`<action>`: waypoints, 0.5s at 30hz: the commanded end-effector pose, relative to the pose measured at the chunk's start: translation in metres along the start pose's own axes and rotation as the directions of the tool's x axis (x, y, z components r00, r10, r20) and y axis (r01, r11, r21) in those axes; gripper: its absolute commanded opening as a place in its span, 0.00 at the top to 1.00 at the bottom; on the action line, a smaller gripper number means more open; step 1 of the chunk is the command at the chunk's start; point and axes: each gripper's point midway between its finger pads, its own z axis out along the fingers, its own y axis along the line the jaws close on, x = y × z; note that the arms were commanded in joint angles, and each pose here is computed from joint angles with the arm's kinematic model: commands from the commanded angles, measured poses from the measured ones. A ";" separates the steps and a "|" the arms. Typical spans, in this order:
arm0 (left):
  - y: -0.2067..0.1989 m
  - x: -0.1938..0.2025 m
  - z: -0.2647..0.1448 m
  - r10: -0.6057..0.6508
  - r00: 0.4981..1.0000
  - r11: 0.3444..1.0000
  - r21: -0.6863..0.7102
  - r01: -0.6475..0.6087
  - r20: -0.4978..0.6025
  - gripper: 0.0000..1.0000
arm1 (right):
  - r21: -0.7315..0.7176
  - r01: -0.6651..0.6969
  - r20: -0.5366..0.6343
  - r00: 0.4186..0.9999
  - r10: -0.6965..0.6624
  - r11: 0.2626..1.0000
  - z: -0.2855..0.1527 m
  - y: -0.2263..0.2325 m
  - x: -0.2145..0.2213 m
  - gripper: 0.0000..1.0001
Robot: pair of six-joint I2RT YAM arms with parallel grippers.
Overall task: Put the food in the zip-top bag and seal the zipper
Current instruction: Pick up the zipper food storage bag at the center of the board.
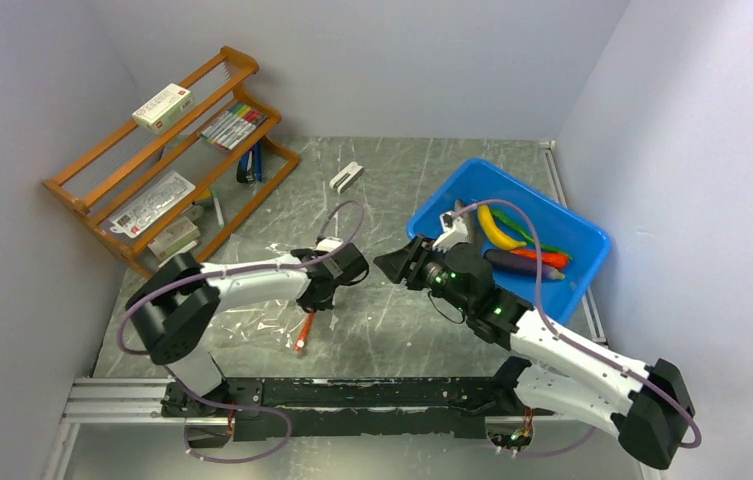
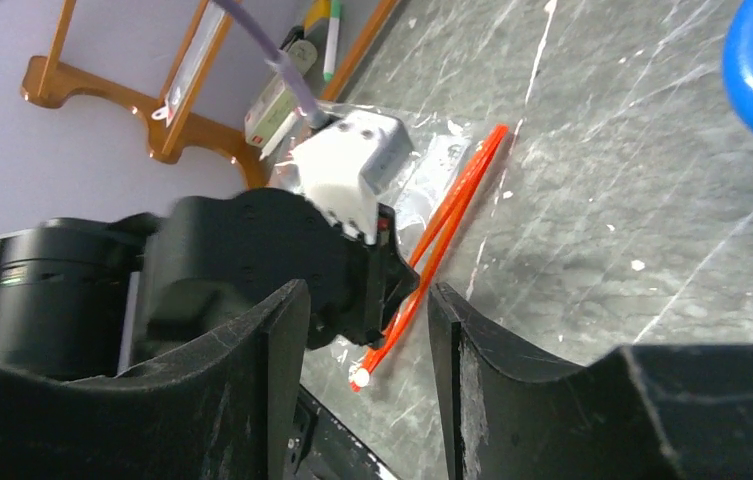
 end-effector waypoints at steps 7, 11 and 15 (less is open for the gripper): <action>-0.019 -0.056 -0.093 -0.259 0.951 0.906 0.385 0.178 0.169 0.93 | -0.056 -0.143 -0.159 0.978 0.133 0.988 0.024 0.008 0.046 0.53; -0.021 -0.066 -0.119 -0.326 0.922 0.843 0.507 0.182 0.210 0.93 | -0.064 -0.153 -0.171 0.975 0.141 0.986 0.027 0.013 0.048 0.53; -0.018 -0.069 -0.130 -0.348 0.910 0.823 0.540 0.179 0.228 0.93 | -0.084 -0.162 -0.198 0.970 0.143 0.983 0.032 0.022 0.054 0.57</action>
